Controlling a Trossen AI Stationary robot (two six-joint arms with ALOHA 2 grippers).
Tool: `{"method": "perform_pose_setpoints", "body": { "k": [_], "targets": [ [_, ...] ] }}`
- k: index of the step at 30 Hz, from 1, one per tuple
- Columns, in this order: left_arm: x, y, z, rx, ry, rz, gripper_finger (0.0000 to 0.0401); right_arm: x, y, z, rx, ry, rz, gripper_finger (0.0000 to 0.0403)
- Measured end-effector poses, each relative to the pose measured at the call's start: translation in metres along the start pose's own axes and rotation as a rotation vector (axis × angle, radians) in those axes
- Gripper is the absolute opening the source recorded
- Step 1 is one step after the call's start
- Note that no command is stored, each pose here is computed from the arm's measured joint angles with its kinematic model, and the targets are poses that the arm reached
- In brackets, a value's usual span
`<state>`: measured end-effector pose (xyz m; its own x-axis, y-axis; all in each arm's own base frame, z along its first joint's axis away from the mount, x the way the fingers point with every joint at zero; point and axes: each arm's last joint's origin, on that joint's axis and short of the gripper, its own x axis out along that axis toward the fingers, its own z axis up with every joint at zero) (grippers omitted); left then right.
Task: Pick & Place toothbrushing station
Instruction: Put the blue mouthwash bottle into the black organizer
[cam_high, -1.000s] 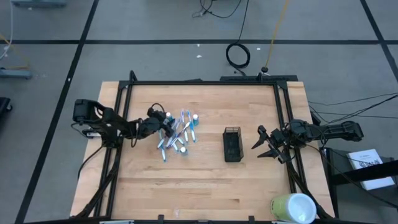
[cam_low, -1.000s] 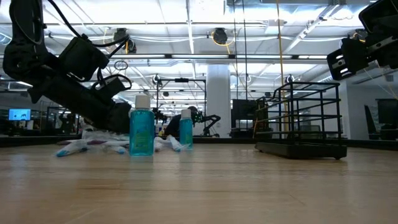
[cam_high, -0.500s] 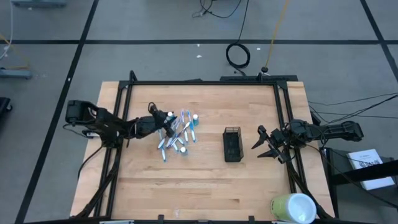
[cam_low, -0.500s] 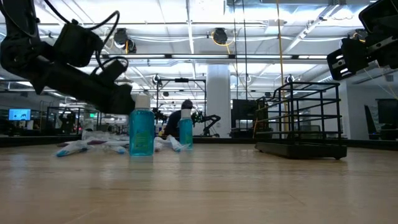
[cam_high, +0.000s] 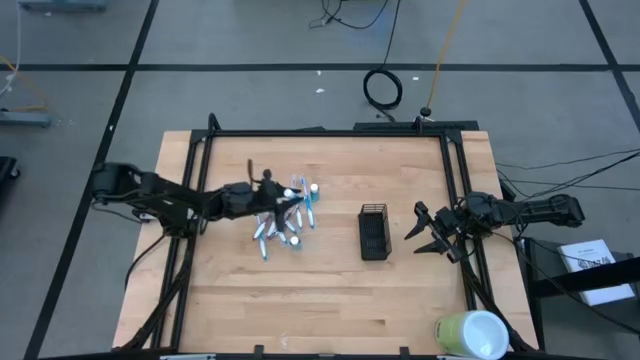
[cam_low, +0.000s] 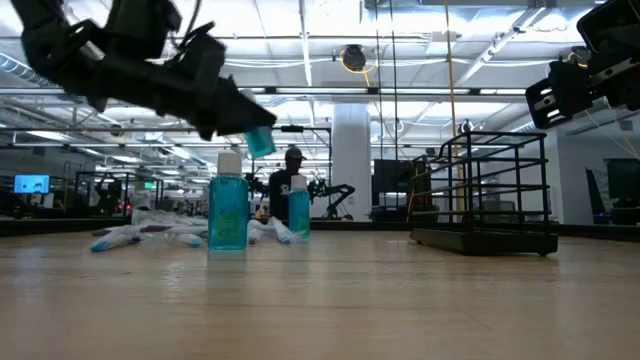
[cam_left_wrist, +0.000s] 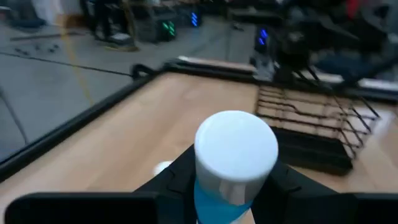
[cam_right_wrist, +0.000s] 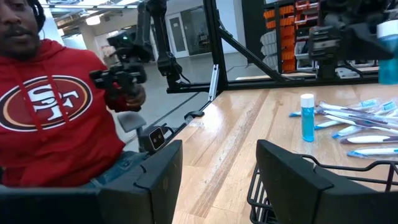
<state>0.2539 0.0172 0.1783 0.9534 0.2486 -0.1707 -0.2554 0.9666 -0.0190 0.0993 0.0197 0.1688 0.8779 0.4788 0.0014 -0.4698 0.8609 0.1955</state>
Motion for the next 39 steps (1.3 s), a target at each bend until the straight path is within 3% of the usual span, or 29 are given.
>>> {"method": "perform_pose_setpoints", "body": {
  "k": [9, 19, 25, 32, 36, 39],
  "targets": [
    [0.027, -0.045, 0.029, 0.053, -0.014, -0.124, 0.011, 0.0, -0.001, 0.002, -0.011, -0.022, -0.034, 0.0196],
    [0.067, -0.088, 0.021, 0.06, 0.035, -0.2, 0.011, -0.003, 0.003, 0.026, -0.004, -0.276, -0.044, 0.0196],
    [0.093, -0.104, 0.012, 0.055, 0.06, -0.213, 0.011, -0.008, 0.009, 0.04, -0.081, -0.423, -0.003, 0.0196],
    [0.114, -0.116, 0.013, 0.091, 0.174, -0.233, 0.0111, -0.007, 0.008, 0.037, -0.059, -0.396, -0.007, 0.0196],
    [0.119, -0.119, 0.018, 0.124, 0.191, -0.241, 0.0111, -0.005, 0.006, 0.033, -0.042, -0.353, -0.018, 0.0196],
    [0.12, -0.119, 0.019, 0.147, 0.177, -0.244, 0.0111, -0.006, 0.006, 0.037, -0.088, -0.406, -0.075, 0.0196]
  ]
}}
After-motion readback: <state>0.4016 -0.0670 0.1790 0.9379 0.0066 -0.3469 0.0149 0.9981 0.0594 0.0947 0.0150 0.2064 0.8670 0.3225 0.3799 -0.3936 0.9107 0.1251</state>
